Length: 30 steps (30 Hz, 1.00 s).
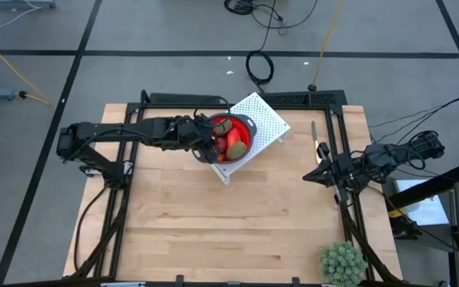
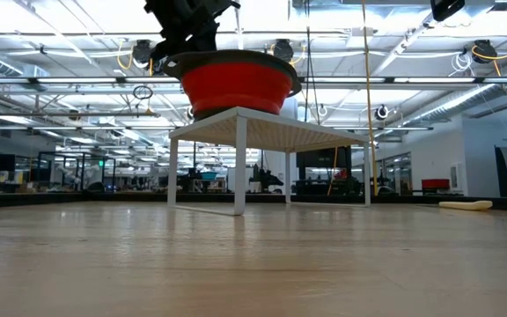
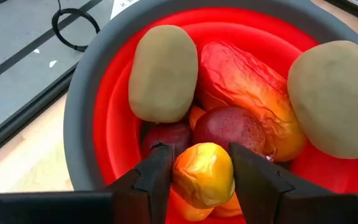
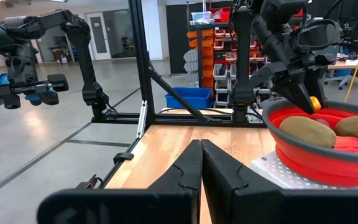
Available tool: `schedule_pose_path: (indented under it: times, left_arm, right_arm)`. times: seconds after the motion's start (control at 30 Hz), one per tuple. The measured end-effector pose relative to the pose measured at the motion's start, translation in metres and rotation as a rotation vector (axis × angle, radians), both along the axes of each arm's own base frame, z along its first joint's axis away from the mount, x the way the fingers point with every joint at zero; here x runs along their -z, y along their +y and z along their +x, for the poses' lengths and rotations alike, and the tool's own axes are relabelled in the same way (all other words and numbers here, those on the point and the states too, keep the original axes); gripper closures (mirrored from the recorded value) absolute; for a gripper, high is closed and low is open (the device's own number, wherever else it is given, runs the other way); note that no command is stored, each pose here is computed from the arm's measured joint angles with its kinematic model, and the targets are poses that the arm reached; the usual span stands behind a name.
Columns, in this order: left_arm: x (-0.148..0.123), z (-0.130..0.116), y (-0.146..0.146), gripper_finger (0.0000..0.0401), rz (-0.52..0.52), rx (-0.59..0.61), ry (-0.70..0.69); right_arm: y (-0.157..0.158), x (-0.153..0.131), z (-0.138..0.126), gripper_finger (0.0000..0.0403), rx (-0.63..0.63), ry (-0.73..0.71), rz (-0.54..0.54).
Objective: Pick & Place Fruit
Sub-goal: Put the pear into the red strainer bowl on the shelf, then put the yellow table knife on the shelf
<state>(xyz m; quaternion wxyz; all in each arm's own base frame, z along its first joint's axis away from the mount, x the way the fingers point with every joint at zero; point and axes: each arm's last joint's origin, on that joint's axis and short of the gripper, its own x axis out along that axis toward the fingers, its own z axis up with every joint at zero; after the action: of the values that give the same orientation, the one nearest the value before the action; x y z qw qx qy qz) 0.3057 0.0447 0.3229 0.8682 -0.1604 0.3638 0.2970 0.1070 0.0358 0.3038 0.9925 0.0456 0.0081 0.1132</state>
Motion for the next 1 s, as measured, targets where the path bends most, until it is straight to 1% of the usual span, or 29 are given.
schedule_pose_path:
  times: [0.27,0.33,0.4,0.6,0.73,0.83,0.93,1.0]
  left_arm:
    - [0.000,0.000,0.000,0.0204,-0.001,0.000,-0.001]
    - [-0.002,-0.001,0.000,0.0198,0.000,0.000,-0.010]
    - [-0.010,-0.004,0.000,0.0199,0.002,-0.002,-0.036]
    - [-0.045,-0.020,-0.005,0.0224,0.021,0.010,-0.167]
    - [-0.063,-0.034,-0.012,0.0249,0.063,0.062,-0.241]
    - [-0.071,-0.042,-0.018,0.0271,0.093,0.108,-0.257]
    - [-0.077,-0.049,-0.024,0.0297,0.095,0.130,-0.284]
    - [-0.081,-0.053,-0.028,0.0315,0.101,0.152,-0.296]
  right_arm:
    - [0.000,0.000,0.000,0.0402,0.000,-0.001,0.000]
    - [0.000,-0.001,0.000,0.0402,0.000,-0.010,0.004]
    - [0.000,-0.002,0.000,0.0402,-0.001,-0.023,0.009]
    - [0.001,-0.001,0.004,0.0401,0.000,-0.009,0.003]
    - [0.003,0.002,0.009,0.0401,0.009,0.015,-0.006]
    - [0.004,0.005,0.014,0.0401,0.048,0.049,-0.010]
    - [0.004,0.009,0.019,0.0401,0.106,0.083,-0.009]
    - [0.004,0.011,0.022,0.0401,0.116,0.106,-0.020]
